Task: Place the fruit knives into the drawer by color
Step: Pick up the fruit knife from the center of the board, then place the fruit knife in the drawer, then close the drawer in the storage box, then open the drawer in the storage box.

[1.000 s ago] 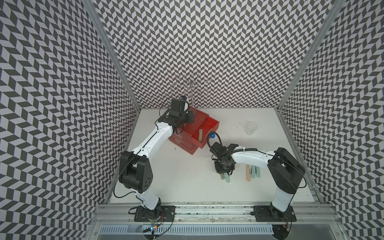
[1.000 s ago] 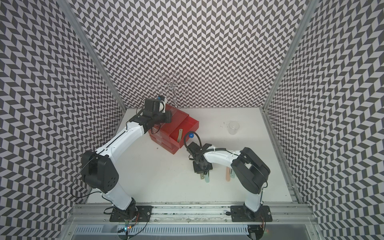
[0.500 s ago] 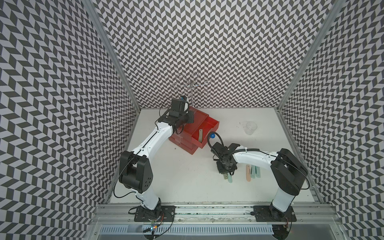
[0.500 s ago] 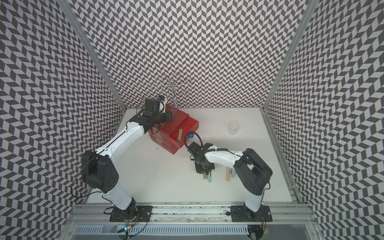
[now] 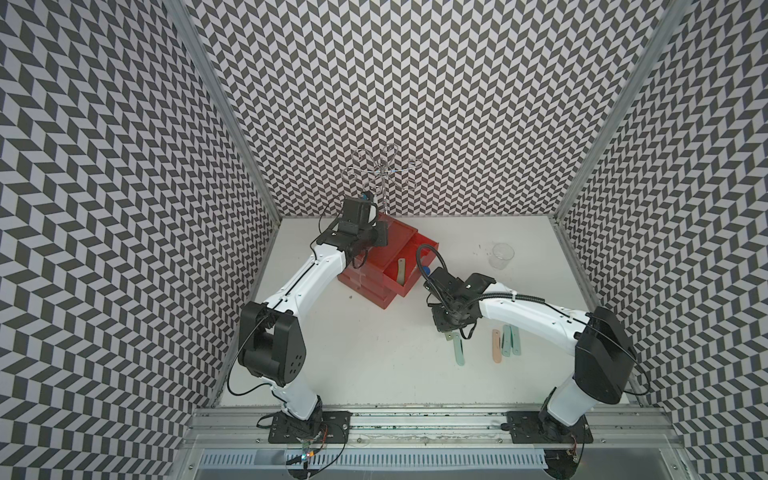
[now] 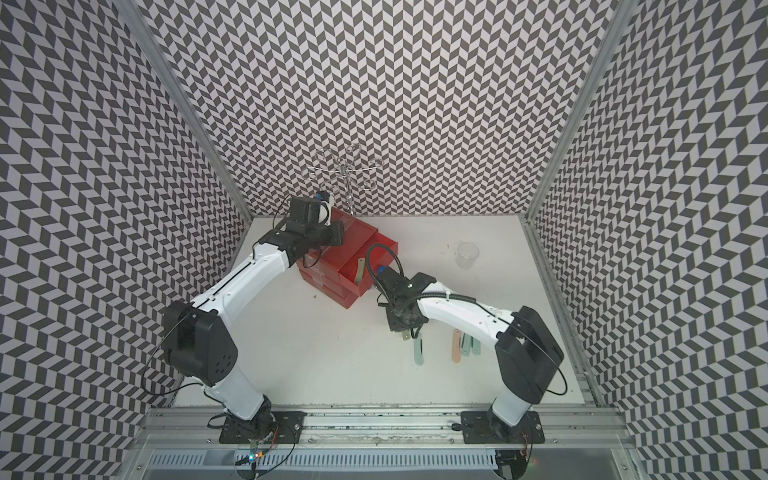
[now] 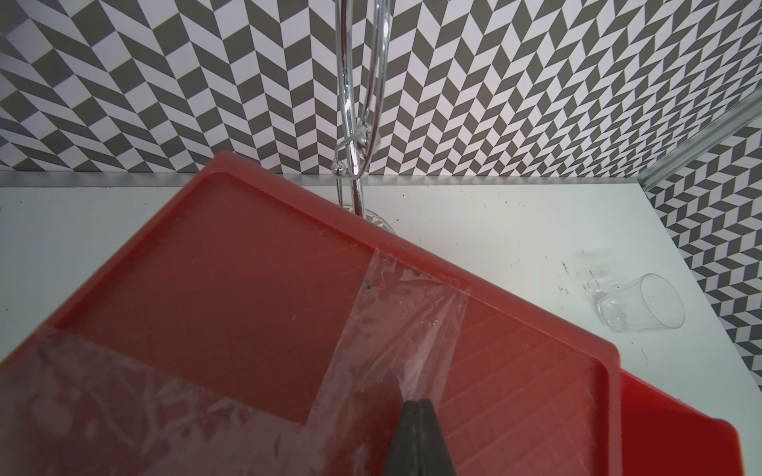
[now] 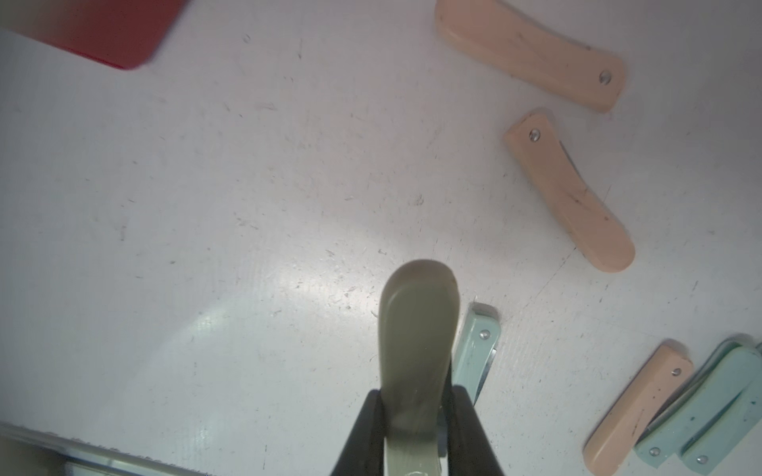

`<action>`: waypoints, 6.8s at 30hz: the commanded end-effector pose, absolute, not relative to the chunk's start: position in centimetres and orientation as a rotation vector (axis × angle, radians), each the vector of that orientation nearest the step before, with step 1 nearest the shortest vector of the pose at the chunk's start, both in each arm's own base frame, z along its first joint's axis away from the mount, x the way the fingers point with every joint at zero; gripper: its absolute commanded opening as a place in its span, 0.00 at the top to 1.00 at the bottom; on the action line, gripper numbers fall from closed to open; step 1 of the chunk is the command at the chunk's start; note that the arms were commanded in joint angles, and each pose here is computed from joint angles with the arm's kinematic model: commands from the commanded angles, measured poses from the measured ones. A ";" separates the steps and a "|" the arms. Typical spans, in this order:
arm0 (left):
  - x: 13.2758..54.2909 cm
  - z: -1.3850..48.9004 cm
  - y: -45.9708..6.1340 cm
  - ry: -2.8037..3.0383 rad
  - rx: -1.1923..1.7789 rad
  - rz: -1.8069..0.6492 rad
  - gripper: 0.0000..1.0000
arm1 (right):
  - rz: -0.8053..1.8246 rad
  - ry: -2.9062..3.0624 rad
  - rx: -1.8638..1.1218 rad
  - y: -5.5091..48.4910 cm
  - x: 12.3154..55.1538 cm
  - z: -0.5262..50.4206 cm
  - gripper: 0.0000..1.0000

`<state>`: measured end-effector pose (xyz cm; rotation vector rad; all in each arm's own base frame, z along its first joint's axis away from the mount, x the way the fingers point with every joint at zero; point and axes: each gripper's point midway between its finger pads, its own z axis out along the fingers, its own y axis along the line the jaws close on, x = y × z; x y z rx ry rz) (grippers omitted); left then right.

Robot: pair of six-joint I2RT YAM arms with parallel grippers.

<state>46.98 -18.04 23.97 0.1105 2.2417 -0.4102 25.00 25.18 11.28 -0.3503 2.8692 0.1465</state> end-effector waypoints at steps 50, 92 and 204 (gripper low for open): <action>43.9 14.4 -16.4 2.566 0.115 -0.264 1.00 | 0.876 2.344 -0.277 34.8 38.7 25.1 0.83; 43.8 14.3 -16.4 2.572 0.116 -0.257 1.00 | 0.823 2.188 -0.101 24.3 36.9 27.8 1.00; 43.5 13.0 -16.9 2.605 0.141 -0.219 1.00 | 1.506 2.185 -0.195 35.6 37.2 17.5 0.54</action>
